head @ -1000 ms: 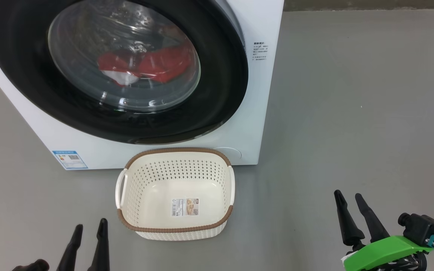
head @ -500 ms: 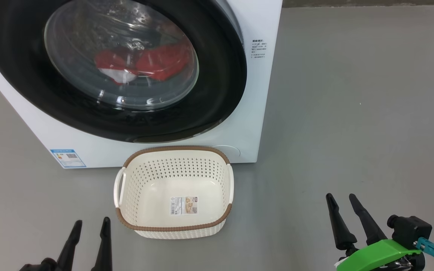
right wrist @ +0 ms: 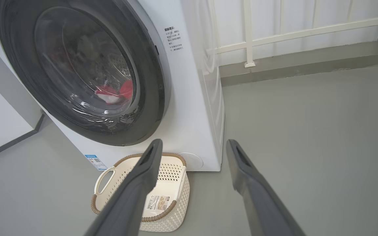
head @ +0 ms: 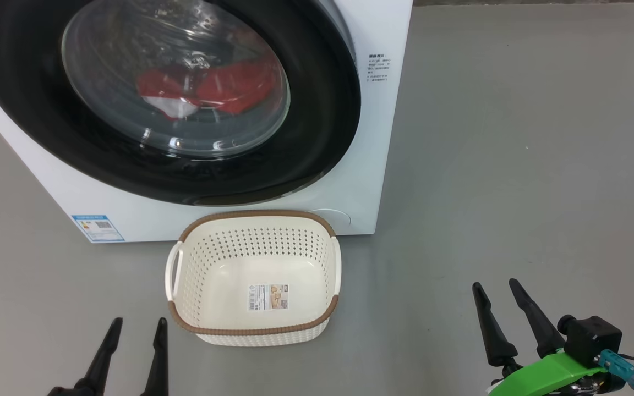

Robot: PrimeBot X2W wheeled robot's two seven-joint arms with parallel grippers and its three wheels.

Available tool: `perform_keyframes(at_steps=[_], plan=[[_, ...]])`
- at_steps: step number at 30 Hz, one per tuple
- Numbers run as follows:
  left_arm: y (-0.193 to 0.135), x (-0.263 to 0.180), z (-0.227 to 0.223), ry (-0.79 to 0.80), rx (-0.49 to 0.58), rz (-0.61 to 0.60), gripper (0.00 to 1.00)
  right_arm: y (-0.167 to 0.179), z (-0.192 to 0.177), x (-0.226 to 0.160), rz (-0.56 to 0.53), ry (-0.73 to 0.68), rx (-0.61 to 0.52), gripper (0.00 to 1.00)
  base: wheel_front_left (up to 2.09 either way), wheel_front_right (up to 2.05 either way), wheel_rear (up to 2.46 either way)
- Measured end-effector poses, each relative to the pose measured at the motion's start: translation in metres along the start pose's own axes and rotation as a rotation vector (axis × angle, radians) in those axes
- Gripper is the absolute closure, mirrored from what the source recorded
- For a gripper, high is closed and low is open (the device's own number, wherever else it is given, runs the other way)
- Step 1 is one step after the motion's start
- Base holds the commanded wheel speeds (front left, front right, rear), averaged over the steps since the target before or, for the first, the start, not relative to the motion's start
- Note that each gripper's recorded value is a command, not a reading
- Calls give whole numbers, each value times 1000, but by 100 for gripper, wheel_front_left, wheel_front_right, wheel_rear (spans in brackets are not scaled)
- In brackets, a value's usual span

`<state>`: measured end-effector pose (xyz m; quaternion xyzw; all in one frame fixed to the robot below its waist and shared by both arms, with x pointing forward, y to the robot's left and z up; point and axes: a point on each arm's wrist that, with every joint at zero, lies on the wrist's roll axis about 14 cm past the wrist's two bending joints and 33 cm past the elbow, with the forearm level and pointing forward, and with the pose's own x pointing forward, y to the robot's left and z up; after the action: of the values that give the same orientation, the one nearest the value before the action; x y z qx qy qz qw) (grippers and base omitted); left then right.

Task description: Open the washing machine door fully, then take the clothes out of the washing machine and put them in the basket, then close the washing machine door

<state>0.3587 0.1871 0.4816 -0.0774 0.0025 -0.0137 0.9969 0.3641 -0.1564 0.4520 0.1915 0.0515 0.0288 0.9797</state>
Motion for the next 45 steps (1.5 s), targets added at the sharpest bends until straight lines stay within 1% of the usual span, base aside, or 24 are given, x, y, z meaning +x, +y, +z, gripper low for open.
perform_keyframes(at_steps=[7, 16, 29, 31, 32, 37, 42, 45], plan=[[0, -4, -6, 15, 56, -12, 0, 0, 2, 0, 10, -12, -59, 0, 0, 0, 0], [4, -5, -12, 33, 41, 4, 0, -15, -3, -7, -37, 1, -54, 0, 0, 0, 0], [3, -4, -15, 41, 40, 2, 0, -17, -3, -8, -44, -1, -45, 0, 0, 0, 0], [3, -3, -16, 44, 39, 2, 0, -16, -1, -7, -47, -10, -9, 79, 0, 0, 0], [4, -3, -16, 45, 39, 3, 0, -15, -1, -6, -46, -11, 12, 100, 0, 0, 0], [2, -3, -20, 57, 37, -1, 0, -6, 4, 5, -31, -35, 117, 100, 0, 0, 0], [0, 3, -22, 63, 41, -13, 0, 10, 42, 40, 19, -150, 242, 100, 0, 0, 0], [-1, 10, -19, 55, 49, -25, 0, 20, 68, 61, 57, -222, 341, 100, 0, 0, 0]])
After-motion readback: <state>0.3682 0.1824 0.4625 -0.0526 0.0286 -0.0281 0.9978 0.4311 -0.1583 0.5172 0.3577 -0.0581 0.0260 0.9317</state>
